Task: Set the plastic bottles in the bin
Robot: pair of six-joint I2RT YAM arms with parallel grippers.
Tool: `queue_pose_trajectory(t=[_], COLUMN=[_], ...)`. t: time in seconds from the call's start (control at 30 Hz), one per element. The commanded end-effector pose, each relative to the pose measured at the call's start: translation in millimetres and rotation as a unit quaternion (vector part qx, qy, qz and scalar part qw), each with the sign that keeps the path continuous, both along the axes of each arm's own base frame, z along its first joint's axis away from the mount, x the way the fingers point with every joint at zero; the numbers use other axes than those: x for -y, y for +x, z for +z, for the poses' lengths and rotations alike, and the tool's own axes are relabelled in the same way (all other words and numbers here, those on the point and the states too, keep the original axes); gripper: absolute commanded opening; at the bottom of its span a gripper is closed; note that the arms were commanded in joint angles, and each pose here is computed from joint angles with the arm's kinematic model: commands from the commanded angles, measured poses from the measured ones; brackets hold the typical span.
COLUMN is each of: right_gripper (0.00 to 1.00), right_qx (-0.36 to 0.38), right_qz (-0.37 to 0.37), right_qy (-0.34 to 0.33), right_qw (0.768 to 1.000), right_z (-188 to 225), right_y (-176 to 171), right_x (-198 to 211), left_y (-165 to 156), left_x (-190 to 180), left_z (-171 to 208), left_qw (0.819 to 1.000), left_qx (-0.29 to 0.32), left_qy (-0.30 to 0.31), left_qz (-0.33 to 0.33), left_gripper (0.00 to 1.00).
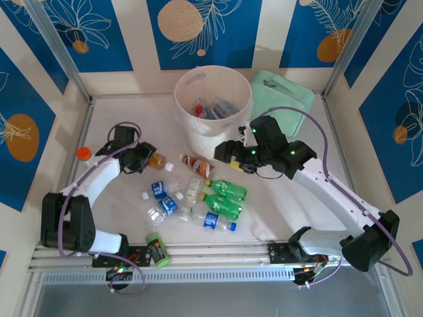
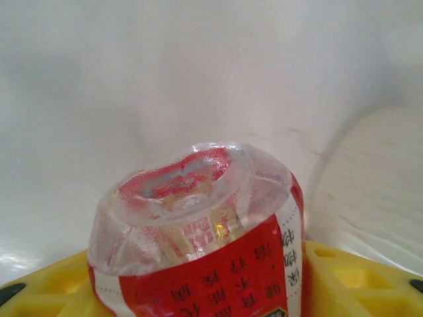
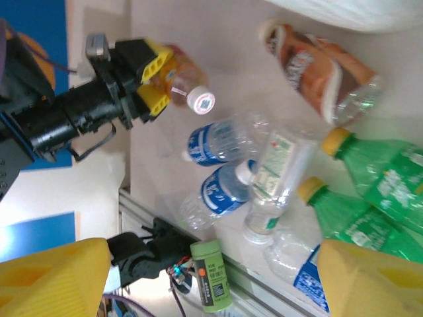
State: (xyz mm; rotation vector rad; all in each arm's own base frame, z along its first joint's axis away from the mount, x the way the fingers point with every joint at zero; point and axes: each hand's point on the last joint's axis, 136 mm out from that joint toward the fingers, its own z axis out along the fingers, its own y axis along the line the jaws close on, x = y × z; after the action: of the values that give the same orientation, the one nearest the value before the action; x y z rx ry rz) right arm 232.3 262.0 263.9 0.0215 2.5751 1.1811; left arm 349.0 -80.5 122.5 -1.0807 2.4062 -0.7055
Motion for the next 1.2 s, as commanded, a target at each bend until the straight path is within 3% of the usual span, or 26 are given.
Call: queue_pose_trajectory(t=[0.0, 0.17, 0.47, 0.7, 1.17], right_gripper=[0.83, 0.79, 0.7, 0.66, 0.53], right_qx=[0.038, 0.067, 0.093, 0.109, 0.12], right_qz=[0.062, 0.094, 0.114, 0.121, 0.106], right_qy=[0.025, 0.049, 0.069, 0.089, 0.098], right_qw=[0.997, 0.992, 0.987, 0.983, 0.982], right_z=[24.0, 47.5, 83.1, 103.0, 114.4], right_y=[-7.4, -8.4, 4.9, 11.7, 24.1], right_x=[-21.4, -36.5, -53.9, -61.1, -57.8], left_y=[14.3, 16.1, 3.2, -15.5, -30.3], left_x=[17.7, 41.3, 90.1, 135.5, 170.8], left_z=[68.7, 143.8, 252.7, 285.6, 300.6], left_qw=[0.992, 0.968, 0.899, 0.857, 0.825], left_qx=[0.103, 0.203, 0.33, 0.367, 0.376], left_qy=[-0.05, -0.117, -0.21, -0.243, -0.267], left_qz=[-0.047, -0.094, -0.196, -0.267, -0.326], left_gripper=[0.53, 0.5, 0.5, 0.51, 0.5])
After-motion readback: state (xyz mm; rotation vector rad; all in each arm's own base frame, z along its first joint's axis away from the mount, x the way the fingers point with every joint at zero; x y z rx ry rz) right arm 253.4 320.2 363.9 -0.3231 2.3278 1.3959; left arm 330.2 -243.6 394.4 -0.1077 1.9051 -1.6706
